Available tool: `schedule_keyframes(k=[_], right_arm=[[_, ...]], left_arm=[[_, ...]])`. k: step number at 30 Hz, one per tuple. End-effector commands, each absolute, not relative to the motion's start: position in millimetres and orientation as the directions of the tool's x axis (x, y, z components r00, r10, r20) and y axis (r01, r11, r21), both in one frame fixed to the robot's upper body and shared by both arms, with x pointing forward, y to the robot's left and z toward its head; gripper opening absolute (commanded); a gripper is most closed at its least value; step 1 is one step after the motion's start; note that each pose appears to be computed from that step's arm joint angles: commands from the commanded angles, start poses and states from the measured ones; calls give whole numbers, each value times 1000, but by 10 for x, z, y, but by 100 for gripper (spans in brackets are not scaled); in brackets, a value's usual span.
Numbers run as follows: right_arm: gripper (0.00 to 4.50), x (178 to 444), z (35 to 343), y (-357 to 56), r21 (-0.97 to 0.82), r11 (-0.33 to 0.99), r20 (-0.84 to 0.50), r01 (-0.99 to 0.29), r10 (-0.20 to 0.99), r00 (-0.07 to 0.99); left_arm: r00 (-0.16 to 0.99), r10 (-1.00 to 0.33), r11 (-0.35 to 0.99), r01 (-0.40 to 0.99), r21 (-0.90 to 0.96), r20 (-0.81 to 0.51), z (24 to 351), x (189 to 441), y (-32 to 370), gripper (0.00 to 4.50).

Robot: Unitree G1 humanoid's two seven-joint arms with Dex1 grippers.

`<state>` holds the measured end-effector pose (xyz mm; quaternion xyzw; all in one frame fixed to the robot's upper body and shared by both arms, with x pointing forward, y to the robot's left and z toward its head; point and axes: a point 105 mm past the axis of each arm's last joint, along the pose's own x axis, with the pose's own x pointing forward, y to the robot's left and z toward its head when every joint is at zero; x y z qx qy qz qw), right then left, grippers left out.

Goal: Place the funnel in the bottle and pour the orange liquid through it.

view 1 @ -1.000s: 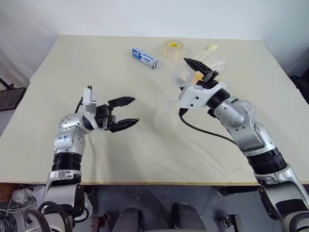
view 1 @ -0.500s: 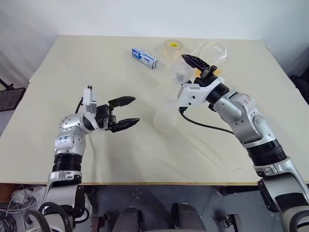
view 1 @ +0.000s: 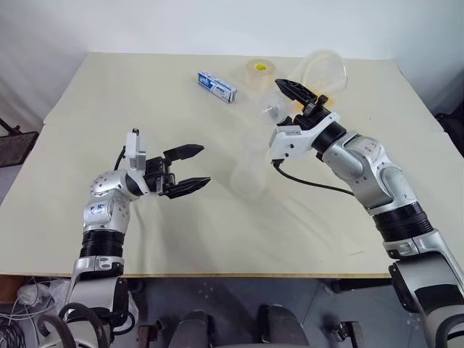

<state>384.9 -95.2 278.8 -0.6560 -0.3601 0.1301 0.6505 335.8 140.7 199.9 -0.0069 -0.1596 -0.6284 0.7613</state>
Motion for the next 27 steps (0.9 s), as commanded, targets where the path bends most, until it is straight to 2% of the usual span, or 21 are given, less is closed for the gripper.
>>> schedule_keyframes(k=[1, 27], right_arm=[[254, 3785, 3024, -955, -913, 107, 362, 393, 654, 664], [254, 3741, 2979, -889, -883, -6, 323, 468, 717, 617]], left_arm=[[144, -947, 215, 948, 235, 286, 2115, 3323, 1417, 450], [141, -921, 238, 941, 240, 363, 2111, 3251, 1394, 450]])
